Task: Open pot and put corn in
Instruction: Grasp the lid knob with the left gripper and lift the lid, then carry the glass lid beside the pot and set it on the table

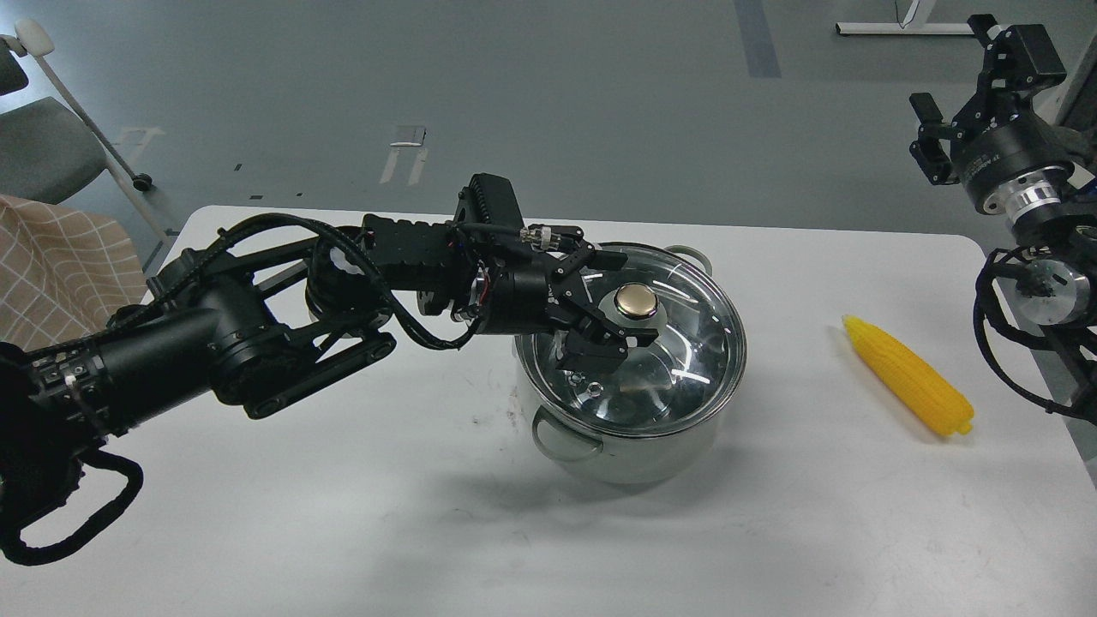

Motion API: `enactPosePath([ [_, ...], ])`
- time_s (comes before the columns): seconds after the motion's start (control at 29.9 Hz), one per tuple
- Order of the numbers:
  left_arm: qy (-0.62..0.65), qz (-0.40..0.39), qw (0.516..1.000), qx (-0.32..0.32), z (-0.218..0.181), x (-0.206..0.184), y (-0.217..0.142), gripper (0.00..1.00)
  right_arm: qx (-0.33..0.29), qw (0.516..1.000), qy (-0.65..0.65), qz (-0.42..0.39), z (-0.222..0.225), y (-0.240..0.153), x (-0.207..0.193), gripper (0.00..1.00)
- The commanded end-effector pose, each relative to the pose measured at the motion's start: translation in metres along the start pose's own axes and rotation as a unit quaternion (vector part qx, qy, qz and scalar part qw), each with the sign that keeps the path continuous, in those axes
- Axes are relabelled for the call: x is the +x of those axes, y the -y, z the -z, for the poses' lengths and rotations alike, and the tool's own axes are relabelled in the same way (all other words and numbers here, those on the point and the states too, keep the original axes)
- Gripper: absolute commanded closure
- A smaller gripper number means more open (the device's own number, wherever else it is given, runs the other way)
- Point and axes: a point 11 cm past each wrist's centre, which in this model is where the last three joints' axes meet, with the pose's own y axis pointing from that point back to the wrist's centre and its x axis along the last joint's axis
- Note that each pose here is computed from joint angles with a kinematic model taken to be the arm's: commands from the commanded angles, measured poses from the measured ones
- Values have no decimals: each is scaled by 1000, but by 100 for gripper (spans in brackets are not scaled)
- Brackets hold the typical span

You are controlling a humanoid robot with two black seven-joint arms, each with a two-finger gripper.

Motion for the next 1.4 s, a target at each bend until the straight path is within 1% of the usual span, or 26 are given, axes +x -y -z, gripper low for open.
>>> enactPosePath([
  [0.0, -5, 3, 1000, 4, 2, -4, 0, 9, -3, 1000, 2, -1, -3, -2, 0, 0],
  [0.03, -5, 3, 1000, 4, 2, -4, 0, 15, -4, 1000, 2, -2, -5, -3, 1, 0],
  [0.1, -6, 3, 1000, 3, 1, -5, 0, 20, -4, 1000, 1, -2, -4, -3, 1, 0],
  [0.13, -5, 4, 1000, 3, 1, -5, 0, 25, -4, 1000, 1, -2, -4, -3, 1, 0],
  [0.17, -5, 4, 1000, 2, 1, -5, 0, 27, -4, 1000, 1, -2, -4, -3, 1, 0],
  [0.23, -6, 4, 1000, 3, 1, -6, 0, 35, -5, 1000, 2, -2, -5, -4, 1, 0],
  [0.27, -6, 4, 1000, 3, 1, -6, 0, 38, -5, 1000, 2, -2, -6, -3, 1, 0],
  [0.3, -6, 4, 1000, 3, 1, -5, 0, 45, -5, 1000, 2, -2, -5, -4, 1, 0],
  [0.37, -6, 3, 1000, 3, 1, -5, 0, 55, -5, 1000, 3, -1, -6, -3, 0, 0],
  [0.43, -5, 3, 1000, 3, 1, -4, 0, 58, -7, 1000, 3, -1, -7, -4, 1, 0],
  [0.47, -6, 3, 1000, 3, 1, -5, 0, 61, -8, 1000, 3, -3, -8, -5, 1, 0],
  [0.5, -7, 4, 1000, 3, 1, -6, 0, 67, -7, 1000, 3, -1, -8, -5, 0, 0],
  [0.57, -8, 4, 1000, 2, 0, -7, 0, 69, -7, 1000, 3, -2, -8, -5, 0, 0],
  [0.63, -7, 4, 1000, 1, 0, -7, -1, 74, -11, 1000, 4, -3, -12, -7, -1, 0],
  [0.7, -4, 2, 1000, -1, -1, -4, -2, 75, -11, 1000, 4, -4, -13, -8, 0, 0],
  [0.87, 9, -5, 1000, -9, -5, 6, -6, 75, -13, 1000, 3, -4, -14, -8, 0, 0],
  [1.04, 41, -9, 999, 0, 2, 27, -25, 75, -12, 1000, 4, -4, -14, -8, 0, 0],
  [1.1, 61, -8, 998, 17, 12, 38, -40, 74, -12, 1000, 4, -4, -14, -8, 0, 0],
  [1.17, 86, -1, 995, 51, 33, 51, -67, 74, -12, 1000, 5, -4, -14, -8, -1, 0],
  [1.24, 95, 4, 993, 67, 43, 54, -84, 74, -12, 1000, 6, -2, -14, -8, -2, 0],
  [1.27, 101, 12, 991, 84, 53, 55, -102, 74, -12, 1000, 6, -1, -14, -7, -3, 0],
  [1.3, 102, 16, 990, 97, 59, 55, -112, 74, -12, 1000, 6, -1, -14, -7, -3, 0],
  [1.37, 93, 19, 985, 146, 79, 51, -156, 74, -11, 1000, 6, -1, -13, -8, -2, 0],
])
